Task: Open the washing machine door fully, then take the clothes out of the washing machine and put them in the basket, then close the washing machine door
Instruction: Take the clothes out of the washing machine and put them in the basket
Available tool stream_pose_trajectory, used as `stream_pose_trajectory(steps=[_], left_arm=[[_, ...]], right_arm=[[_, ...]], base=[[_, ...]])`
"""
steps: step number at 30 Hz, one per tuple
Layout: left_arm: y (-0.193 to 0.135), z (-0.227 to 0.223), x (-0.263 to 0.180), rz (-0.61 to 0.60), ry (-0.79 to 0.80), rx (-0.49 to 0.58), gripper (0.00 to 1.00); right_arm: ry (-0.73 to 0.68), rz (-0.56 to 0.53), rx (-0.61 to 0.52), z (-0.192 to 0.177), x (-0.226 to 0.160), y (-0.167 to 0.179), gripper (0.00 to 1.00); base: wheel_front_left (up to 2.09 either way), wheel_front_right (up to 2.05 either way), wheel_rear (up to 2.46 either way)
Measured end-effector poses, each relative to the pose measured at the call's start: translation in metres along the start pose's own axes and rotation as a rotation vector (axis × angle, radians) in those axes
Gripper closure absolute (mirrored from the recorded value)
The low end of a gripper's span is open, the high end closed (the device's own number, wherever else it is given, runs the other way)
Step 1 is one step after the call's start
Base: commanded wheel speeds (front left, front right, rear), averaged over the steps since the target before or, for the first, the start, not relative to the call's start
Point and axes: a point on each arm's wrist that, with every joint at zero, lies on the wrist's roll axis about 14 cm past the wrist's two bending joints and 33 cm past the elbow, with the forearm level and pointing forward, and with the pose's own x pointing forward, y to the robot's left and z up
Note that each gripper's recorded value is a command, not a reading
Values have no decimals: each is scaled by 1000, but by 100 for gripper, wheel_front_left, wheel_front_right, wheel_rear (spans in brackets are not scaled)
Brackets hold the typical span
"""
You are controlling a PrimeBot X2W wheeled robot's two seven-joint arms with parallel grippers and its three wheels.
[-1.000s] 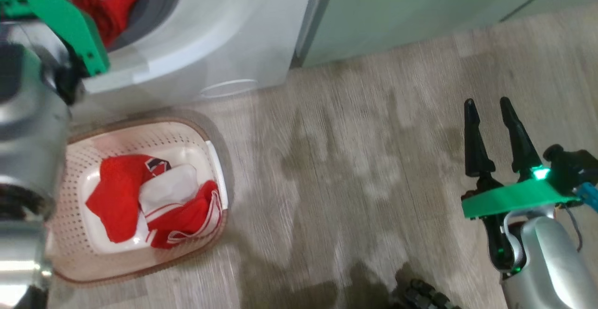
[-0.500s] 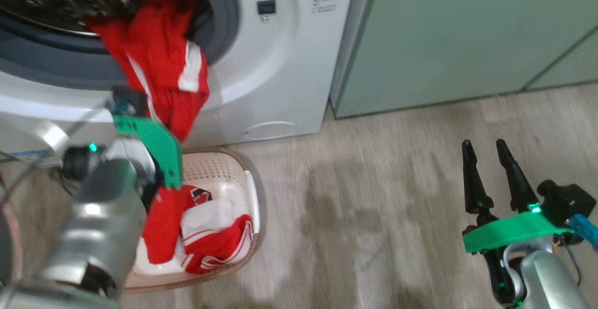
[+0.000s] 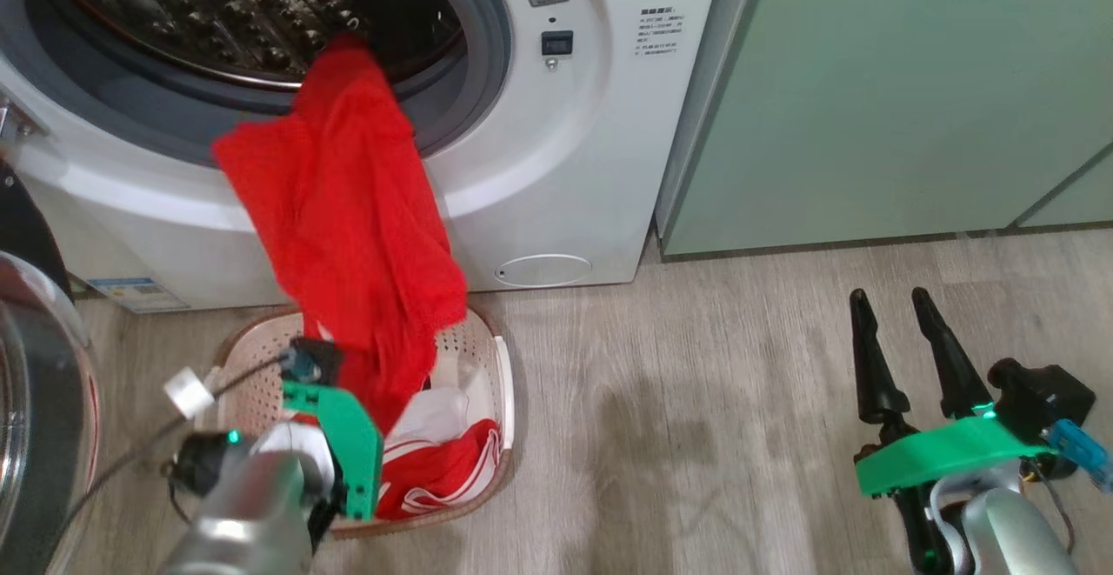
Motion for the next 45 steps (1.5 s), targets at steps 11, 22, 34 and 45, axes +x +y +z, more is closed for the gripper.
stream_pose_trajectory(steps=[11,22,34,45], left_arm=[[-5,-73,4,-19,250,-105,100],[9,-82,30,18,293,-169,100],[18,-31,64,59,90,-188,64],[28,11,40,104,-151,-206,0]], right_arm=[[42,-24,-1,-14,1,-10,0],[77,-65,-16,-27,17,-31,0],[88,-95,-32,-33,29,-48,0],[27,-58,-35,-9,25,-33,0]], base=[[0,0,0],[0,0,0],[0,0,0],[0,0,0]])
